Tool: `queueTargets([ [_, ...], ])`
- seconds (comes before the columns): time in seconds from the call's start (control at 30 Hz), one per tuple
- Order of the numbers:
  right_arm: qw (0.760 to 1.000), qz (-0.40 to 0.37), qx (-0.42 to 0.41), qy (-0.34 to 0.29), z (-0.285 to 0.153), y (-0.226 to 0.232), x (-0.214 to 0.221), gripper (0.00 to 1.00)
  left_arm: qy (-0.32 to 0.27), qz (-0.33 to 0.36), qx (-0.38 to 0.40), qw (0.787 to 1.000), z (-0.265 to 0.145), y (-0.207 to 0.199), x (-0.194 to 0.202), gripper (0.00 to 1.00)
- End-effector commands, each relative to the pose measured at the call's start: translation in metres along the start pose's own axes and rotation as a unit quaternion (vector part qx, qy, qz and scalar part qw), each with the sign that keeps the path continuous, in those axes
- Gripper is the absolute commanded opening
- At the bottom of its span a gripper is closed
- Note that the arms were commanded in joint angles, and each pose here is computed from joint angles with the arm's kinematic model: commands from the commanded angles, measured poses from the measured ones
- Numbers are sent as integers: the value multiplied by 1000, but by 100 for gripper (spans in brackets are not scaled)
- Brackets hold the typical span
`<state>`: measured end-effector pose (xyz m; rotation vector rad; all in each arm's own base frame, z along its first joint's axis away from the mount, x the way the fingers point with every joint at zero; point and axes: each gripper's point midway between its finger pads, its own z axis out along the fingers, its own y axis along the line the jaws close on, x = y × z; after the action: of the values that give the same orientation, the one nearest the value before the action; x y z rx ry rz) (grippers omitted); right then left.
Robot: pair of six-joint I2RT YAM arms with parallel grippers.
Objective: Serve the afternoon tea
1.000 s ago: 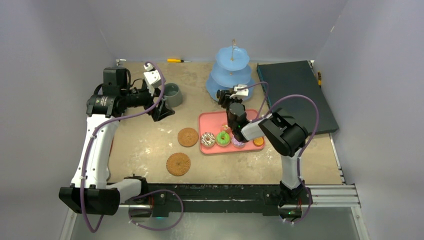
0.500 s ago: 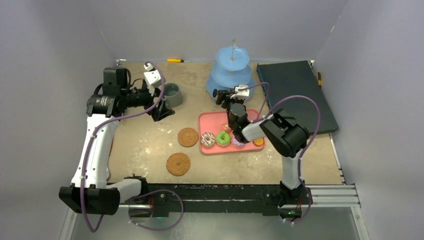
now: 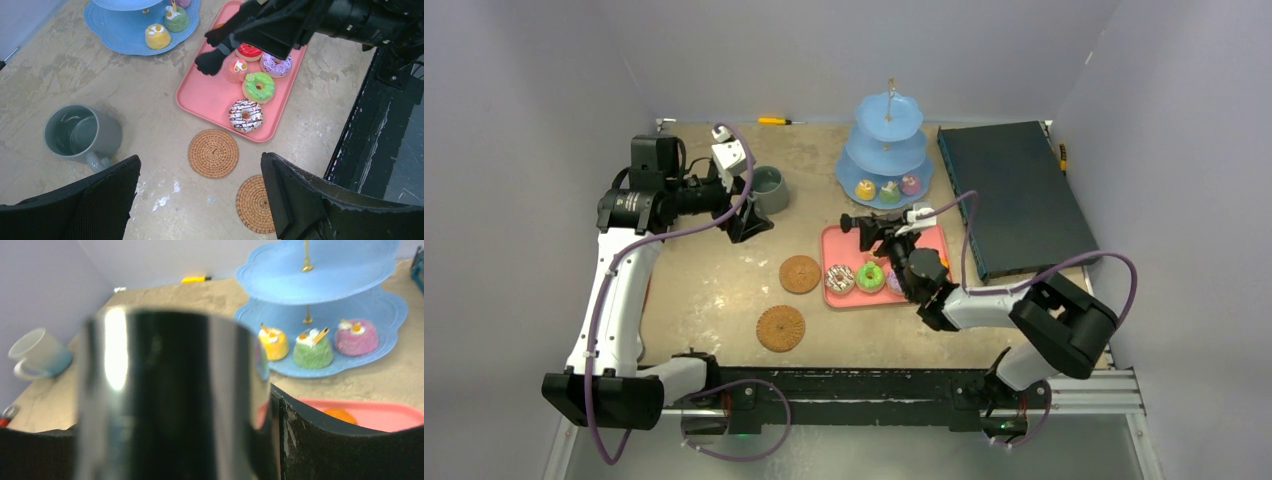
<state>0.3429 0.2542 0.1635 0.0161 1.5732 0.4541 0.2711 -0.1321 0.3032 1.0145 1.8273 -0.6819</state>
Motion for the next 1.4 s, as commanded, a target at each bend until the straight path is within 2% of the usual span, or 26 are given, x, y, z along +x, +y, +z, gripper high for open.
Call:
queueTargets([
  [0.0,999,-6,-14,34,-31,11,16,70,-11,7,7,1000,-1,-1,-7,90],
  [0.27,998,-14,-3,67,-77,13,33,69,-8,8,7,1000,-2,-2,-6,90],
  [0.5,997,-24,-43,66,-94,37,23,70,-13,9,7,1000,-4,-4,-9,90],
  [0.67,993,-38,-77,80,-103,55,34,70,-15,8,6,1000,-5,-5,-11,90],
  [0.87,991,-52,-88,88,-103,64,45,71,-16,11,4,1000,-7,-6,-14,90],
  [1.37,988,-95,-107,56,-83,91,31,72,-13,18,0,1000,-10,-6,-14,90],
])
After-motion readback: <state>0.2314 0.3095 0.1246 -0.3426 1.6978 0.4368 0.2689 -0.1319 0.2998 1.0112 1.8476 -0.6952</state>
